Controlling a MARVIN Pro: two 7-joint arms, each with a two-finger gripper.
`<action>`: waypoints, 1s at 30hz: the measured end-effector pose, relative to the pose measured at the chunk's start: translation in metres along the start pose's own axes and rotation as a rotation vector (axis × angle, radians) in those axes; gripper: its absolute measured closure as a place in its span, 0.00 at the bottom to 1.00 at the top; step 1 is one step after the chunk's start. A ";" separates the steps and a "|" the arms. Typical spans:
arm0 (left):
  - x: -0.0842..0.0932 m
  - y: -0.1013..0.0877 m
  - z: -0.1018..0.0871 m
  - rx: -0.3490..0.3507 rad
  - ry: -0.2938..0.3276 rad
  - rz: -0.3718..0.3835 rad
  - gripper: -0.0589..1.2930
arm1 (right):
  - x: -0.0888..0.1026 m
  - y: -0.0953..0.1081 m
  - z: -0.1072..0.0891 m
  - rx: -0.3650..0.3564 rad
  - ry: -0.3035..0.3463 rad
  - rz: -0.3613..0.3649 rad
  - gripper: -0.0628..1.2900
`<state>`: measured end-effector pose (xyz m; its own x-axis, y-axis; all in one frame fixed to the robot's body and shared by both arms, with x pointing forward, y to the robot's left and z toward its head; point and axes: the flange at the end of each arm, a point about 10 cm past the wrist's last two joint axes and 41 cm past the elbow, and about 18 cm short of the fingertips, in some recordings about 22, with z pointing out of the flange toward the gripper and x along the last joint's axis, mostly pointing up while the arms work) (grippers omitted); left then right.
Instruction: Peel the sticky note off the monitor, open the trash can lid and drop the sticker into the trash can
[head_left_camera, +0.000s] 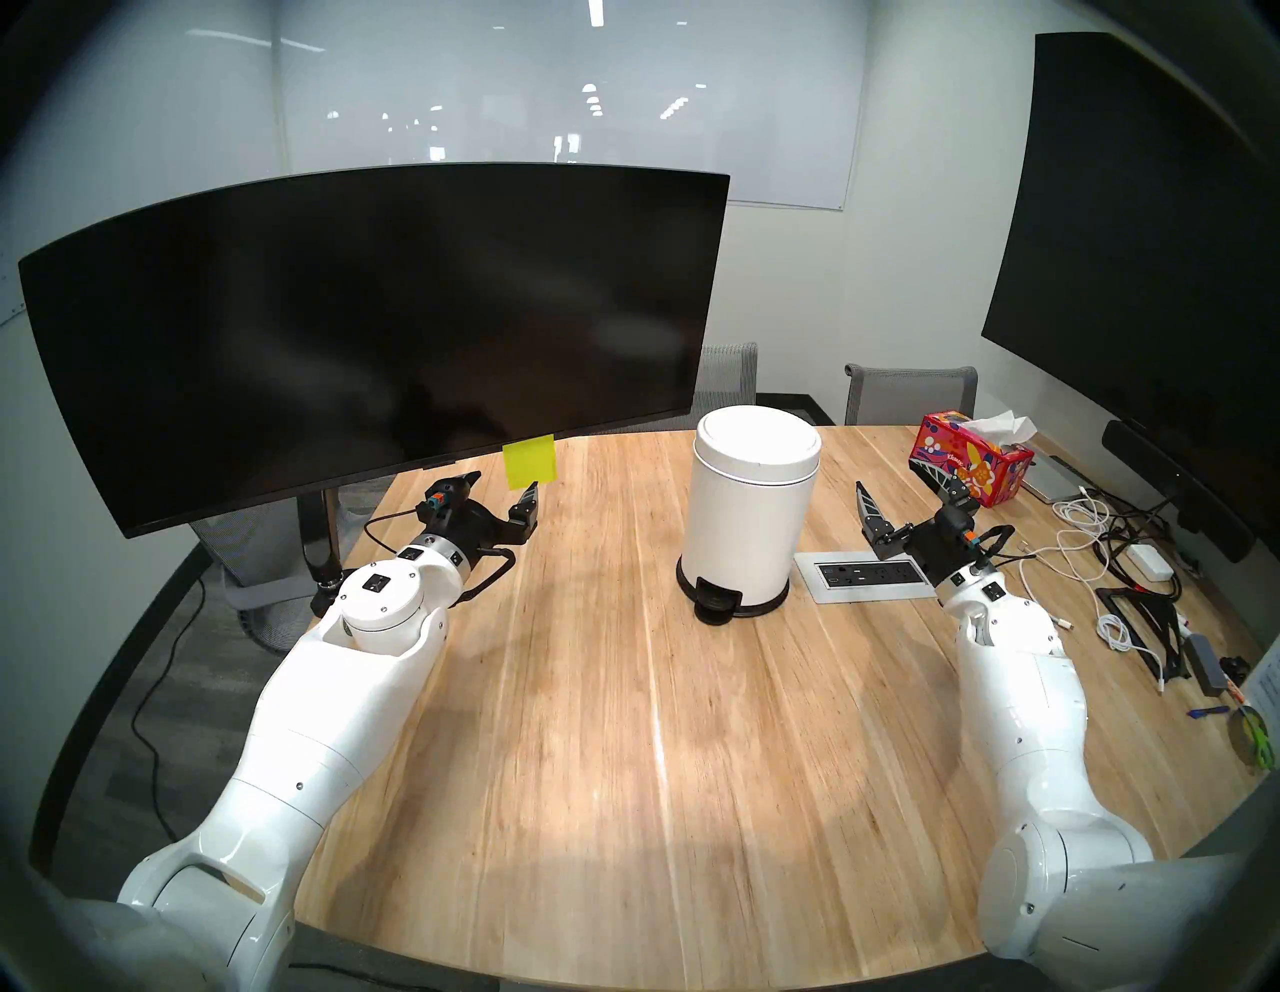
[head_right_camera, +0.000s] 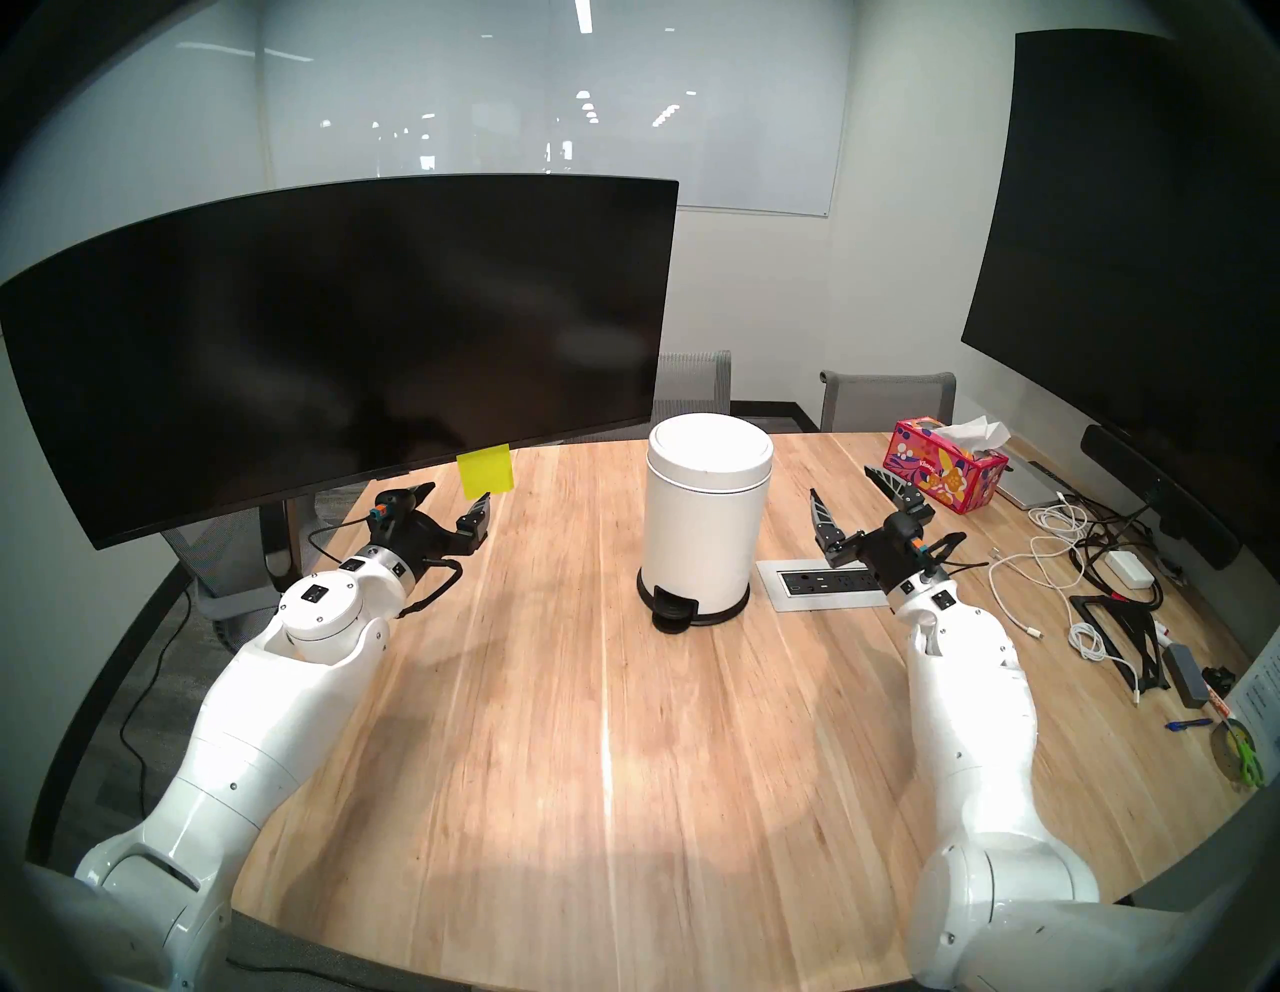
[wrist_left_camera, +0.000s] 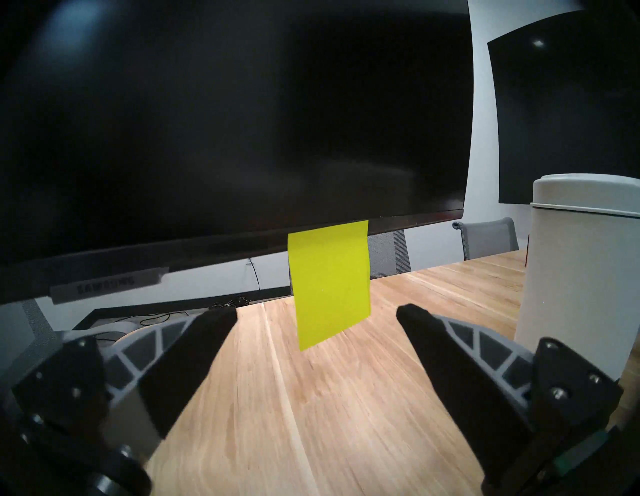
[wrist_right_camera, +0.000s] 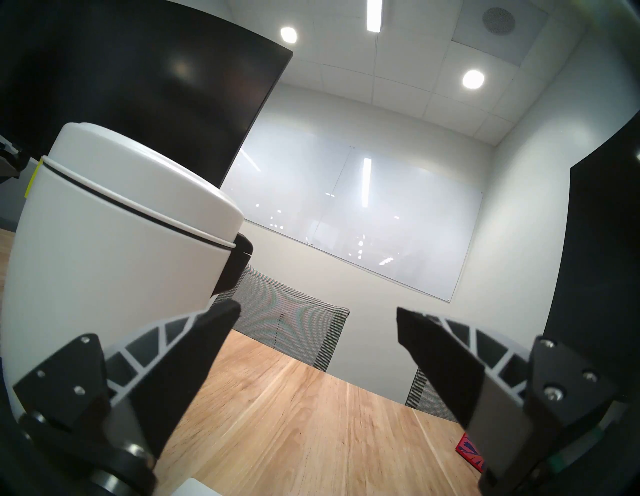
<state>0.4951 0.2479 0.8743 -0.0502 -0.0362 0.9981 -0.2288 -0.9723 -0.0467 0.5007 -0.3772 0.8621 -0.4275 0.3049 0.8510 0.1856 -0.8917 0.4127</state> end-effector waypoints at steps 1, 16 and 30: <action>0.001 0.001 0.001 -0.003 0.003 -0.002 0.02 | 0.000 0.000 0.000 0.000 0.000 0.000 0.03; 0.005 0.006 0.006 -0.018 0.019 -0.013 0.02 | 0.000 0.000 0.000 0.000 0.000 0.000 0.03; -0.003 0.005 0.009 0.013 -0.001 0.009 0.02 | 0.000 0.000 0.000 0.000 0.000 0.000 0.03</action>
<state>0.5028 0.2415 0.8719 -0.0512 -0.0456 0.9976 -0.2161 -0.9748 -0.0556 0.5008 -0.3772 0.8622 -0.4276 0.3049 0.8510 0.1856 -0.8917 0.4128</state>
